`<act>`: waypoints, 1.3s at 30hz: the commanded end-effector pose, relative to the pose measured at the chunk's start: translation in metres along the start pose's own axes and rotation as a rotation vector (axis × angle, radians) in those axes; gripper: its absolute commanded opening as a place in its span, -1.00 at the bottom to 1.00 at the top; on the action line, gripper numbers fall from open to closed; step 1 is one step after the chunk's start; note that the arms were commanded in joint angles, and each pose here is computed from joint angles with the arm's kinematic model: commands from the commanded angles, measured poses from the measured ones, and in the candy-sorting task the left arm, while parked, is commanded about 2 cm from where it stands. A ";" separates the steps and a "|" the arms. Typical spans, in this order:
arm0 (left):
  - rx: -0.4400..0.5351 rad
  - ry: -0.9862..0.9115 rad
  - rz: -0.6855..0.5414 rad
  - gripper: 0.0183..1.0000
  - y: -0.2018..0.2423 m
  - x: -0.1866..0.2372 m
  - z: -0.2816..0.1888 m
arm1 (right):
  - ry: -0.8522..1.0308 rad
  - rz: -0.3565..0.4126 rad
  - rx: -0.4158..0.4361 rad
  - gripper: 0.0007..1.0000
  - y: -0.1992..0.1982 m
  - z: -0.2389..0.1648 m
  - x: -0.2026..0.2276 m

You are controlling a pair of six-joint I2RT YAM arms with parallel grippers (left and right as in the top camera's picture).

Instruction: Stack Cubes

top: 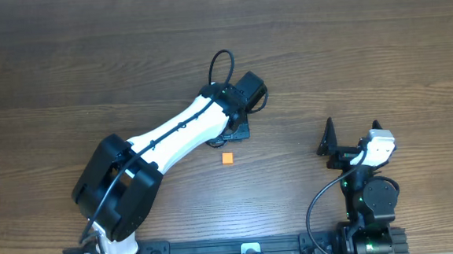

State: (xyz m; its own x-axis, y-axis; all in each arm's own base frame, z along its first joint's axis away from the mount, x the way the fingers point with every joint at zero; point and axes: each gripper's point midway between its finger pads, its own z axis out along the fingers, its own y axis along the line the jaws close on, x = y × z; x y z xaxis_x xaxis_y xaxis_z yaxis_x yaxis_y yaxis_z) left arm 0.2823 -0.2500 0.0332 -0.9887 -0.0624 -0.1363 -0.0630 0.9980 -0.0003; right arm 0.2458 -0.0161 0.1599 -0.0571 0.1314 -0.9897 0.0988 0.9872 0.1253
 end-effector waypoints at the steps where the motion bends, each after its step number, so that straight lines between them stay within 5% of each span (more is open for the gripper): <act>1: -0.016 0.011 0.009 -0.96 0.004 0.000 0.009 | -0.001 0.002 -0.004 0.99 0.000 0.000 0.002; 28: -0.046 -0.012 0.006 -0.95 0.009 -0.005 0.014 | -0.001 0.002 -0.004 0.99 0.000 0.000 0.002; 39: -0.046 -0.012 0.006 -0.17 0.009 -0.005 0.015 | -0.001 0.002 -0.004 0.99 0.000 0.000 0.002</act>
State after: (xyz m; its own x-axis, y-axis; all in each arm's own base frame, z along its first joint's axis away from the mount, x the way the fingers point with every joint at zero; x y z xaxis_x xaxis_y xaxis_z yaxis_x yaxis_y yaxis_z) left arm 0.2881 -0.2478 0.0280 -0.9861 -0.0640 -0.1532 -0.0671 0.9976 0.0152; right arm 0.2458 -0.0161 0.1599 -0.0571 0.1310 -0.9897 0.0988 0.9872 0.1250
